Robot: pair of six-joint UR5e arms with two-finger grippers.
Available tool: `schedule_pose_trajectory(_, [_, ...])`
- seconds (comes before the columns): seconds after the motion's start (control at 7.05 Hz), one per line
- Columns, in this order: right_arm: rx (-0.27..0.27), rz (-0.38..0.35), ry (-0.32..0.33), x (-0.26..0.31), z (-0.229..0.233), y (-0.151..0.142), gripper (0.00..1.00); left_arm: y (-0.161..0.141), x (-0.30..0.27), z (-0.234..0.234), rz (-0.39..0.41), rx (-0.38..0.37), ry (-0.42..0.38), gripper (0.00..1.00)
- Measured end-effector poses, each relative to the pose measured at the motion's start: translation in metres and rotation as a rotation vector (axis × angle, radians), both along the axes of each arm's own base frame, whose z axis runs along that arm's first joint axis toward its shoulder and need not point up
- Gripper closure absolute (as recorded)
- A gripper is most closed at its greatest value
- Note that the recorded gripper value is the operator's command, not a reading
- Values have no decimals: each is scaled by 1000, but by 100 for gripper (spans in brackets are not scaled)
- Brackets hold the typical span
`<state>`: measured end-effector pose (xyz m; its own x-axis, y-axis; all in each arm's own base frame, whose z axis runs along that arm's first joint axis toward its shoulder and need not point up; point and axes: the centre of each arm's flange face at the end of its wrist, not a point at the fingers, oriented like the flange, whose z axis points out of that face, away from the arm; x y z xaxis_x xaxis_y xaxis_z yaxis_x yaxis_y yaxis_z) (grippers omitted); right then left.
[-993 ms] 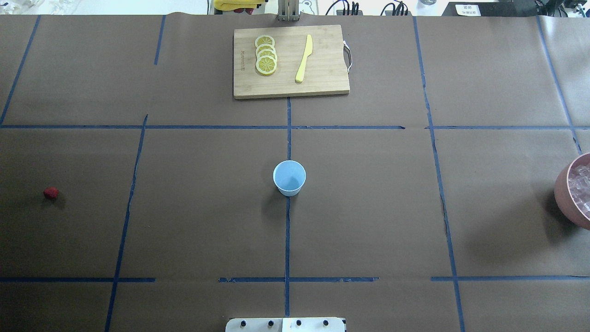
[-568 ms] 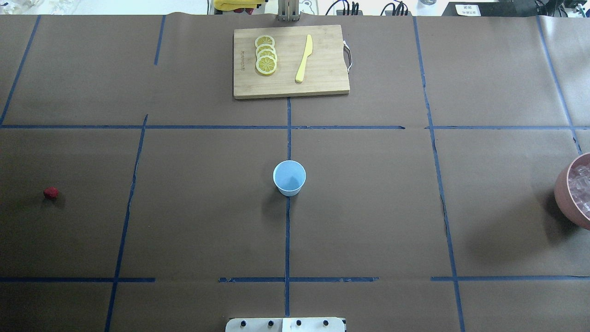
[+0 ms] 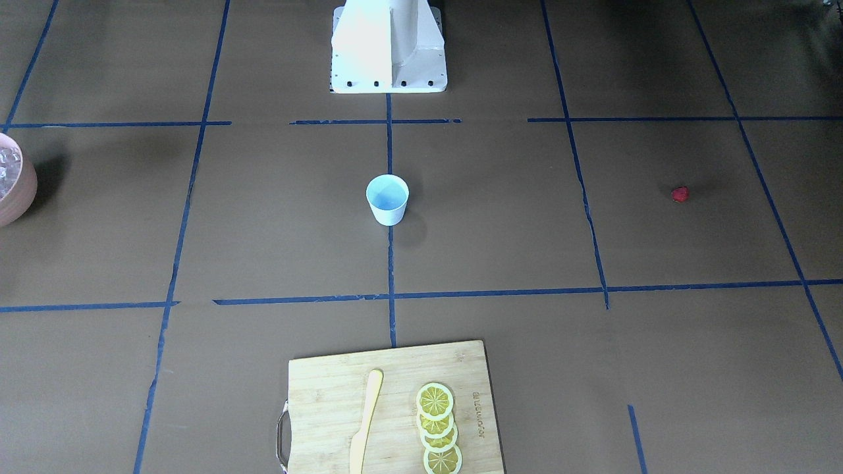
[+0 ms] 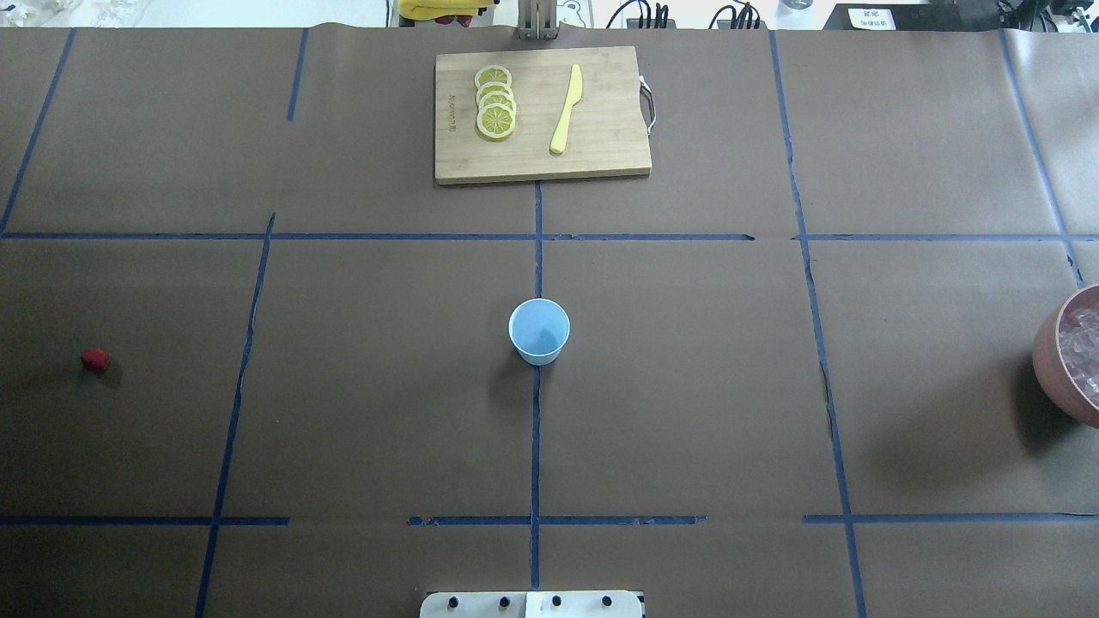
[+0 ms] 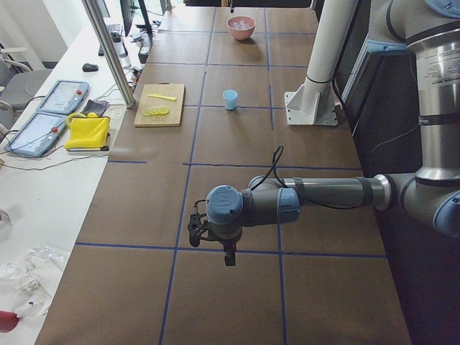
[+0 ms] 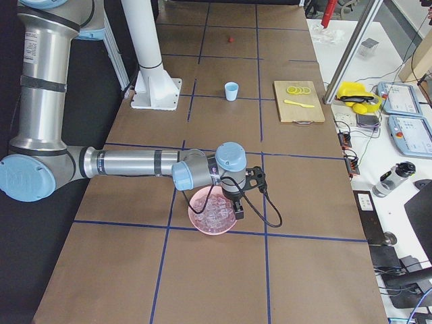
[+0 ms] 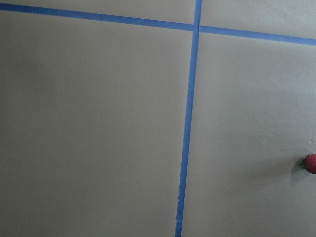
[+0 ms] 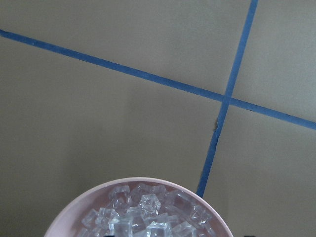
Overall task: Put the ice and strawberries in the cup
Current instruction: 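Grasp an ice cube from the pink bowl with the right gripper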
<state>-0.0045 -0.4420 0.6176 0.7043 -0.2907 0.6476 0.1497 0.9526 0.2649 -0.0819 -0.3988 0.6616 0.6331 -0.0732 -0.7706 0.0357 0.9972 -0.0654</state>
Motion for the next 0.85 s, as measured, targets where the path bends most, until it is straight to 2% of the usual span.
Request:
schedule_pose_trajectory(0.14, [5, -26, 17, -12, 1, 0, 22, 0, 0, 0, 0, 1, 0, 0])
schedule_pose_trajectory(0.85, [8, -125, 101, -55, 17, 6, 24, 0, 0, 3, 0, -5, 0, 0])
